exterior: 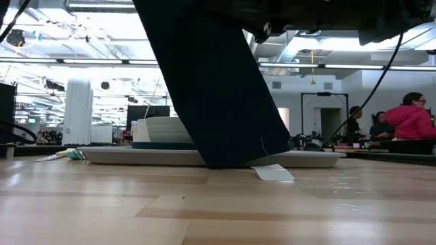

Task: Set up tray
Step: Put the black napkin on the gray tray to the right of the black plate

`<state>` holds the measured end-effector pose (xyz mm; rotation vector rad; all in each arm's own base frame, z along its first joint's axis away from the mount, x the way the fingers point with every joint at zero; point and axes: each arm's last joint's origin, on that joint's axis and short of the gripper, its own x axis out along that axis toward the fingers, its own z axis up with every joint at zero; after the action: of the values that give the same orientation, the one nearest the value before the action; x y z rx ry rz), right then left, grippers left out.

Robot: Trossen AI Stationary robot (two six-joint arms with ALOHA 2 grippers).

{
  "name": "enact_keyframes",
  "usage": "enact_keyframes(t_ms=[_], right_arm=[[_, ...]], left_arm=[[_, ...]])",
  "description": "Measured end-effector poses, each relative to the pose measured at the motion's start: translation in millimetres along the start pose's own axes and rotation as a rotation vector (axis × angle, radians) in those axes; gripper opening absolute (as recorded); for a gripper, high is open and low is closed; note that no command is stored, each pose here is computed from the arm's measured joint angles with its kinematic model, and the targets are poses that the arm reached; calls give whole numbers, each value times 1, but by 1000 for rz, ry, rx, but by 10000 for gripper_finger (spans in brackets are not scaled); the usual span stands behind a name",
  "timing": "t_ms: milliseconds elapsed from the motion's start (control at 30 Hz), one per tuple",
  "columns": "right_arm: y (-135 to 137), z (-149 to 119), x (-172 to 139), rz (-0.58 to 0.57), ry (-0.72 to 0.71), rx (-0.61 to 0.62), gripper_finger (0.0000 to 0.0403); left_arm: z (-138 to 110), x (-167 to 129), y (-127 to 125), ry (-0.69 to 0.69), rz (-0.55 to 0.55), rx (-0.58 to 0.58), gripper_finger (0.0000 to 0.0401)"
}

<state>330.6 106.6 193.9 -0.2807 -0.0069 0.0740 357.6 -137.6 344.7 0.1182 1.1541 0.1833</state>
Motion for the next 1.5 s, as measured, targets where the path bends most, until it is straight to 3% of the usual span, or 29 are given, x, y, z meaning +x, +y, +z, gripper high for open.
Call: enact_keyframes(t_ms=[200, 467, 567, 767, 1067, 1167, 1267, 1400, 1500], right_arm=[[0, 0, 0, 0, 0, 0, 1], [0, 0, 0, 2, 7, 2, 1], [-1, 1, -1, 3, 12, 16, 1], [4, 13, -9, 31, 36, 33, 1], [22, 30, -27, -68, 110, 31, 5], [29, 30, -33, -91, 155, 45, 5], [36, 29, -37, -111, 183, 60, 5], [40, 29, -39, -112, 190, 85, 5], [40, 29, -39, -115, 186, 101, 5]], left_arm=[[-5, -9, -14, -47, 23, -3, 167], [-25, -44, -7, -100, 131, -117, 167], [-35, -61, -6, -135, 163, -105, 167], [-49, -80, -10, -280, 354, -104, 167], [-69, -86, -26, -351, 407, 4, 167], [-77, -76, -34, -358, 342, -12, 167], [-73, -61, -53, -399, 155, -19, 167], [-63, -43, -74, -427, -131, 153, 167], [-62, -38, -62, -383, -164, 243, 167]])
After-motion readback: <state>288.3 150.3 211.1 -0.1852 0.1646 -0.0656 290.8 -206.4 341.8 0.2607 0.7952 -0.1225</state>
